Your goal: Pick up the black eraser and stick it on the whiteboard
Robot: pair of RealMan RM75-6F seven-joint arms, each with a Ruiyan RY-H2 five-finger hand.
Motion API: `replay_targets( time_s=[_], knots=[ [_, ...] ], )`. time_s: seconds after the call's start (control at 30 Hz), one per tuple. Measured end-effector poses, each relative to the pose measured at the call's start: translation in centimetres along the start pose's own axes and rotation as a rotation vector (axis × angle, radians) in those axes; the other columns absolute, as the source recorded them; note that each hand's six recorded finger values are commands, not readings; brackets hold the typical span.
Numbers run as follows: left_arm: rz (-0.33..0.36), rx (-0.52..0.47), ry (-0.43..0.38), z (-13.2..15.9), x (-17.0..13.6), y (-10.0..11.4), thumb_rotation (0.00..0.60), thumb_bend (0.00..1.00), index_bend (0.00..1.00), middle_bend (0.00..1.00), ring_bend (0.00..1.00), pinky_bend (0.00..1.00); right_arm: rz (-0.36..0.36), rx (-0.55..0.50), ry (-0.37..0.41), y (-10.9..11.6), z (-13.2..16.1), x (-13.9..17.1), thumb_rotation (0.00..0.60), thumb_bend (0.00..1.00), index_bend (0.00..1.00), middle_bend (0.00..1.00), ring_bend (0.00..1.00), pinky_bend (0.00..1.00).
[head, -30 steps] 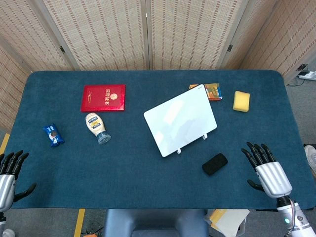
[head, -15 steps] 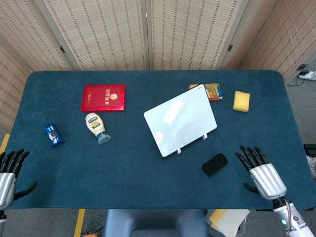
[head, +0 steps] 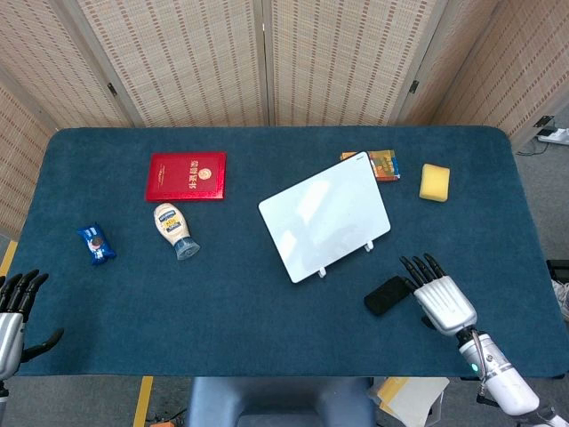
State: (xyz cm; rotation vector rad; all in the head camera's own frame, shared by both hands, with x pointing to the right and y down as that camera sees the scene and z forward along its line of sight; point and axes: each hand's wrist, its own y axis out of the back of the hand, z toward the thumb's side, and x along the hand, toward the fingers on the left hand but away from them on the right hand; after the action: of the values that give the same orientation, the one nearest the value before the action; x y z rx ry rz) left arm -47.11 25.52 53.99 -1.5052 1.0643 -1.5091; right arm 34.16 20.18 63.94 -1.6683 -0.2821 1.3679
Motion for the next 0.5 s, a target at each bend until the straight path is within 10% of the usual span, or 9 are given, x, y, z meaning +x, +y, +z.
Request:
replay_targets(
  time_s=[0.5],
  knots=[
    [0.018, -0.014, 0.003, -0.2, -0.3, 0.5, 0.600, 0.22, 0.13, 0.13, 0.10, 0.01, 0.064, 0.060, 0.010, -1.4, 1.4, -3.6, 0.600, 0.18, 0.26, 0.00, 0.00, 0.00]
  ],
)
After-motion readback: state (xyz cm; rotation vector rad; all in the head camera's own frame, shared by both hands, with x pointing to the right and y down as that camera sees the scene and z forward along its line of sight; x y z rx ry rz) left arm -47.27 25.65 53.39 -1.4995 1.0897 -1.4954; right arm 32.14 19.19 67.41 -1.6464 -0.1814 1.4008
